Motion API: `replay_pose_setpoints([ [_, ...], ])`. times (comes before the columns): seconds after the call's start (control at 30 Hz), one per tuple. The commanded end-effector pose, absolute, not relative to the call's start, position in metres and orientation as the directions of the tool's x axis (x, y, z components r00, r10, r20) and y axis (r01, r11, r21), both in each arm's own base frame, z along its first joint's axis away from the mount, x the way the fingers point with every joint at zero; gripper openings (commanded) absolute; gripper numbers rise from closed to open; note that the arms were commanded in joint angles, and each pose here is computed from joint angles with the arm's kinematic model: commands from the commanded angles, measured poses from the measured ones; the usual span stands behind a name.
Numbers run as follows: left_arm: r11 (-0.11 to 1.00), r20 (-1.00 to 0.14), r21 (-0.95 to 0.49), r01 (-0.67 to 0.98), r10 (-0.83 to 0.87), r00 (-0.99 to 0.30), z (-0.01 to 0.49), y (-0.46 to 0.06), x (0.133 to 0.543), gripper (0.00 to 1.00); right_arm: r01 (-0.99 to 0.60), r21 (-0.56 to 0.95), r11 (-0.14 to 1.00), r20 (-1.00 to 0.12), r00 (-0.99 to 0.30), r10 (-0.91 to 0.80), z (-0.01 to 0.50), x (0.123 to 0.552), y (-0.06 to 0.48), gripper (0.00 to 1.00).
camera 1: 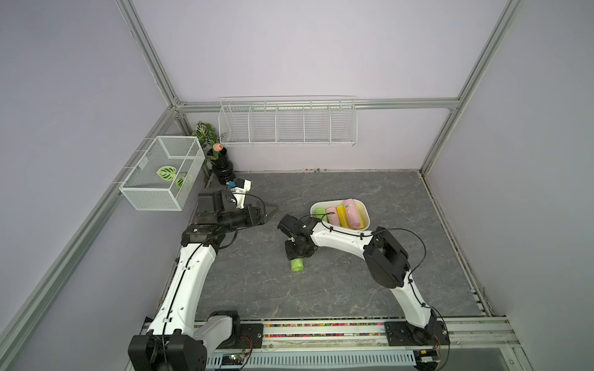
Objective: Put the roll of trash bags into the storage box
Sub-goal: Pick up the roll of trash bags from the center of the board.
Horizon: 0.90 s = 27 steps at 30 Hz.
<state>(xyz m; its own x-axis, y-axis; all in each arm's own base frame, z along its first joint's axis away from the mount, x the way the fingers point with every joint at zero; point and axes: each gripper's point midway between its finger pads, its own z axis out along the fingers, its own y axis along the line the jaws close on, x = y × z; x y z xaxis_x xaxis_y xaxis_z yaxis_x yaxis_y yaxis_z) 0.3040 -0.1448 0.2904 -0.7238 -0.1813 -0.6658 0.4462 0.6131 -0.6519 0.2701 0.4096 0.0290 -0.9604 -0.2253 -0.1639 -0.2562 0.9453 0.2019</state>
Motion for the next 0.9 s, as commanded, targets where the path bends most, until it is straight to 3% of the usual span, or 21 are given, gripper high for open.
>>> replay_pose_setpoints([
  [0.0, 0.607, -0.669, -0.653, 0.453, -0.183, -0.720, 0.290, -0.144, 0.303, 1.00, -0.274, 0.178, 0.945, -0.179, -0.953, -0.243, 0.041, 0.267, 0.402, 0.41],
  [0.27, 0.606, -0.670, -0.653, 0.455, -0.182, -0.720, 0.290, -0.145, 0.303, 1.00, -0.346, 0.169, 0.923, -0.308, -0.908, -0.284, 0.101, 0.270, 0.389, 0.34],
  [0.5, 0.610, -0.672, -0.648, 0.456, -0.177, -0.719, 0.289, -0.144, 0.305, 1.00, -0.393, 0.039, 0.919, -0.439, -0.833, -0.337, 0.164, 0.282, 0.354, 0.30],
  [0.87, 0.614, -0.681, -0.640, 0.461, -0.176, -0.711, 0.291, -0.144, 0.304, 1.00, -0.363, -0.110, 0.925, -0.482, -0.794, -0.369, 0.208, 0.325, 0.273, 0.26],
])
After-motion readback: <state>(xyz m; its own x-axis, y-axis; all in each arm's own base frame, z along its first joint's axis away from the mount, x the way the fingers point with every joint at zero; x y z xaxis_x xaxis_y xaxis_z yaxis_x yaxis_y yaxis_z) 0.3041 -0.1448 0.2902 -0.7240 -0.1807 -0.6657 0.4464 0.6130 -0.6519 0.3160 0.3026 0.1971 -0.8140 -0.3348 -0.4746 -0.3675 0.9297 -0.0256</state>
